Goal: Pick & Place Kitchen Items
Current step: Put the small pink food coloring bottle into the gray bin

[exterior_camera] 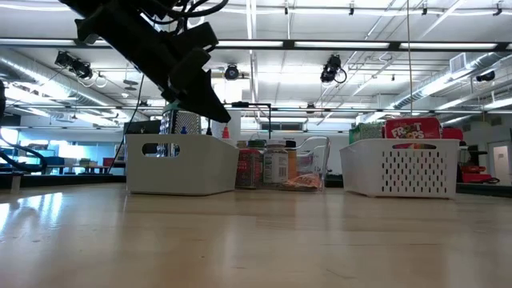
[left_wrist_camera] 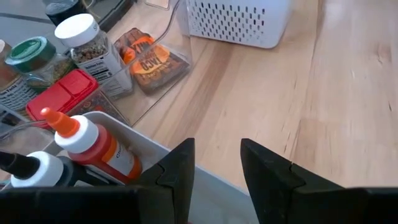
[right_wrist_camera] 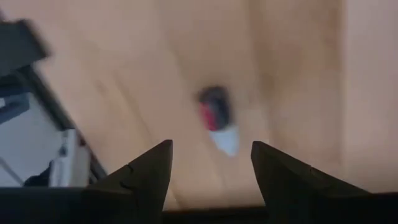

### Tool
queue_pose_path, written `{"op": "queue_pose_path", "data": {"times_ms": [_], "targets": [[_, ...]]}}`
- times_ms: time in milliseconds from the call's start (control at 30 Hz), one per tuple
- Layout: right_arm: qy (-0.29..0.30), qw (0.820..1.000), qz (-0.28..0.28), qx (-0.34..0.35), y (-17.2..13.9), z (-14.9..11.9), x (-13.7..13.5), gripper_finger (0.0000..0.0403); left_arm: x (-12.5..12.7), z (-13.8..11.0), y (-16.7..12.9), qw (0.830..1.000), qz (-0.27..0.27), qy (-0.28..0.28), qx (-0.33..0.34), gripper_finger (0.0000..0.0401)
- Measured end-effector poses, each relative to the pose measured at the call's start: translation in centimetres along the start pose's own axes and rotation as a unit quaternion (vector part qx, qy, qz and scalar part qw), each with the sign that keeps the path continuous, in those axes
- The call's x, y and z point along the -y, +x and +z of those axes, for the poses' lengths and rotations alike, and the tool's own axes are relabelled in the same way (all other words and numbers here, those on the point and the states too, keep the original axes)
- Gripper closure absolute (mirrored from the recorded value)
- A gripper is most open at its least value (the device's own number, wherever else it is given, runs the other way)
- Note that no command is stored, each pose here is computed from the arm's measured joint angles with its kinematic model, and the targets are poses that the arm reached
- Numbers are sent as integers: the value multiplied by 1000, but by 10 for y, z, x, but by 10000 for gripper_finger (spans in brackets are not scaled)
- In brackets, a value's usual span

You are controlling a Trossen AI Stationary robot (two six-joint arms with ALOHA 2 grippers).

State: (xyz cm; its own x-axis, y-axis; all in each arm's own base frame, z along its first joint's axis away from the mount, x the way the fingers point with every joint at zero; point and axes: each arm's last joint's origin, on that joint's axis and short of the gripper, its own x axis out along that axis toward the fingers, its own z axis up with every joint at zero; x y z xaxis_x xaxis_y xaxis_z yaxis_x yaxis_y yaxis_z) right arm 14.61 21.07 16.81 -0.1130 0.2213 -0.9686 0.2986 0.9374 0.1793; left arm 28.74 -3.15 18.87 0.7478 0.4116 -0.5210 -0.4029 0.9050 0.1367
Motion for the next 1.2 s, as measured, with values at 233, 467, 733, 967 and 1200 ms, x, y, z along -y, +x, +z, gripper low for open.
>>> {"op": "queue_pose_path", "data": {"times_ms": [233,467,733,967,1200], "targets": [[-51,996,-35,58,11,-7,-4,177,0,0,0,1000,3,26,1,264],[-61,997,-53,13,33,-4,-7,183,0,0,0,1000,4,24,1,264],[-67,993,-96,24,46,-1,-6,208,0,0,0,1000,4,23,1,264],[-52,994,-98,23,46,2,-4,308,0,0,0,1000,4,17,1,264],[-21,997,-63,46,29,18,0,343,0,2,0,1000,2,9,10,264]]}}
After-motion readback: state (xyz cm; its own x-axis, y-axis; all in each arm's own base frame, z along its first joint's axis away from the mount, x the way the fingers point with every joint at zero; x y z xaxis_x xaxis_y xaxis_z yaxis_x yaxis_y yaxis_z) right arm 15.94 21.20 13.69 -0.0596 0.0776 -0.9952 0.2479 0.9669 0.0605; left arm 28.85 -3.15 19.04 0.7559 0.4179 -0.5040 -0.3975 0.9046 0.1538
